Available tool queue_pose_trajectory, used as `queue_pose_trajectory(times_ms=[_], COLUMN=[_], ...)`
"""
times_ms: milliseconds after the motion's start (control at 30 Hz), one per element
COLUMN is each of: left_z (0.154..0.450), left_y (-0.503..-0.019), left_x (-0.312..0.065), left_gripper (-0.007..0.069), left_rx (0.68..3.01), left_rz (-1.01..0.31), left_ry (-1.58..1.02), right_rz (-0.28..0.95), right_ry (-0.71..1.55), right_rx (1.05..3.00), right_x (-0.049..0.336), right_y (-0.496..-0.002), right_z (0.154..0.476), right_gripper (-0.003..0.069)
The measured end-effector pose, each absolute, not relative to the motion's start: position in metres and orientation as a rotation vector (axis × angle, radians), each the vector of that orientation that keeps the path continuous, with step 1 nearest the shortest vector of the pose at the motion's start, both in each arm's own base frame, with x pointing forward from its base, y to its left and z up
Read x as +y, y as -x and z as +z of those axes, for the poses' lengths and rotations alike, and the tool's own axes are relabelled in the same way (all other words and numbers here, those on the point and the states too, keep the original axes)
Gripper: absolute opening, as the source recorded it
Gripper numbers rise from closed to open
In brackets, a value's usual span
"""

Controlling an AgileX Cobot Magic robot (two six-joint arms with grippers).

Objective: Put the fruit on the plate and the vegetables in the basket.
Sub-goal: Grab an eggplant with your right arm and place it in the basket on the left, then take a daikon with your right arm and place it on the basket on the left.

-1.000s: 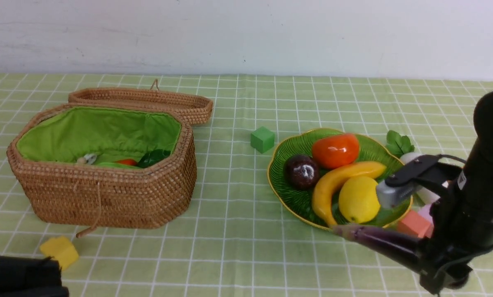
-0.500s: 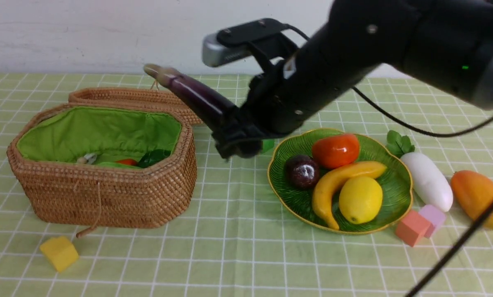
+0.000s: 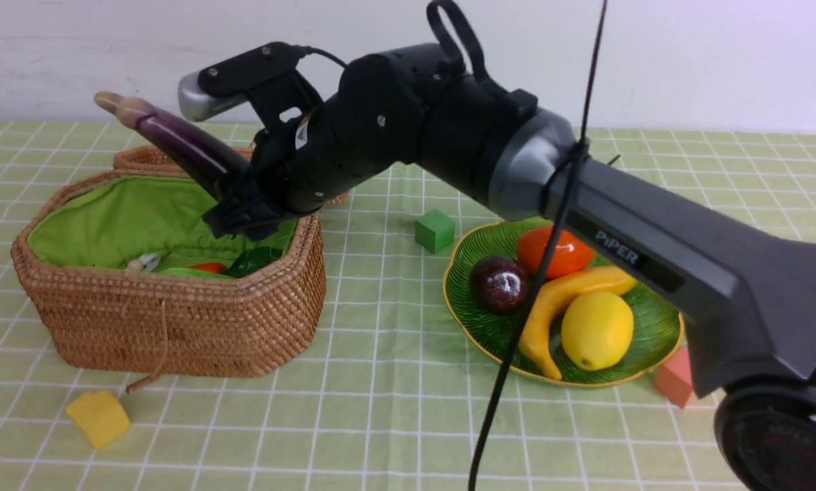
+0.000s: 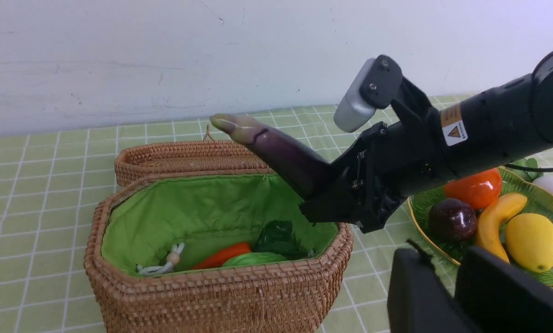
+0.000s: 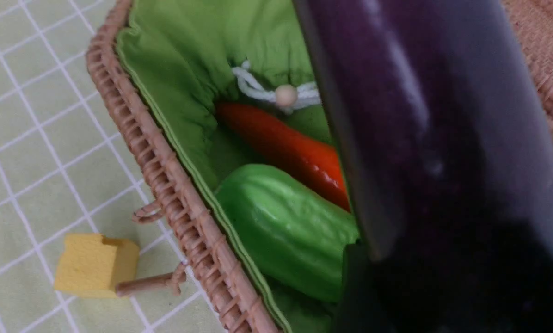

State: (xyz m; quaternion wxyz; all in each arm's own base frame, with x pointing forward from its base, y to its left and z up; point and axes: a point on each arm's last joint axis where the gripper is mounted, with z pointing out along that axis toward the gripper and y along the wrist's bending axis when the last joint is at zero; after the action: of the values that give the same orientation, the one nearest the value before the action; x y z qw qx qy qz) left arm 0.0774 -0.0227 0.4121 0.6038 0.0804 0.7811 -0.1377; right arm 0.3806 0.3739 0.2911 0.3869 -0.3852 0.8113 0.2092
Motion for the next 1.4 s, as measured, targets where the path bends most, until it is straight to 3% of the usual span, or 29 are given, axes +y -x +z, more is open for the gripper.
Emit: queue_pose_trajectory(times_ms=[133, 300, 433, 567, 733, 833, 967, 1167, 1300, 1400], left_z=[0.412, 0.412, 0.411, 0.411, 0.411, 0.411, 0.411, 0.413, 0.414, 0.414], left_y=[-0.077, -0.077, -0.077, -0.075, -0.070, -0.064, -0.057, -0.049, -0.047, -0.047], left_x=[-0.023, -0.023, -0.024, -0.028, -0.038, -0.047, -0.056, -0.064, -0.065, -0.066], left_gripper=[0.0139, 0.0141, 0.0144, 0.0144, 0.0144, 0.0144, 0.0144, 0.0145, 0.0146, 0.0148], left_rx=[1.811, 1.812, 1.821, 1.831, 1.821, 1.817, 1.792, 1.723, 1.695, 1.691], left_rz=[-0.319, -0.322, -0.343, -0.408, -0.503, -0.593, -0.675, -0.732, -0.738, -0.736], left_ry=[-0.185, -0.184, -0.179, -0.192, -0.298, -0.396, -0.535, -0.691, -0.731, -0.737], right_rz=[0.529, 0.510, 0.455, 0.294, -0.006, -0.079, -0.090, -0.133, -0.138, -0.085], right_ry=[0.988, 1.005, 1.049, 1.110, 1.006, 0.852, 0.647, 0.384, 0.195, 0.099], right_rx=[2.067, 2.038, 2.050, 2.132, 2.198, 2.211, 2.272, 2.458, 2.668, 2.831], right_x=[0.377, 0.377, 0.366, 0.331, 0.275, 0.236, 0.191, 0.102, 0.045, 0.018], right_y=[-0.382, -0.377, -0.368, -0.347, -0.335, -0.342, -0.349, -0.351, -0.357, -0.365], right_z=[0.284, 0.295, 0.315, 0.358, 0.407, 0.428, 0.440, 0.421, 0.372, 0.324], right_gripper=[0.0475, 0.0666, 0.0665, 0.0561, 0.0347, 0.0165, 0.0001, -0.0014, 0.0024, 0.0113])
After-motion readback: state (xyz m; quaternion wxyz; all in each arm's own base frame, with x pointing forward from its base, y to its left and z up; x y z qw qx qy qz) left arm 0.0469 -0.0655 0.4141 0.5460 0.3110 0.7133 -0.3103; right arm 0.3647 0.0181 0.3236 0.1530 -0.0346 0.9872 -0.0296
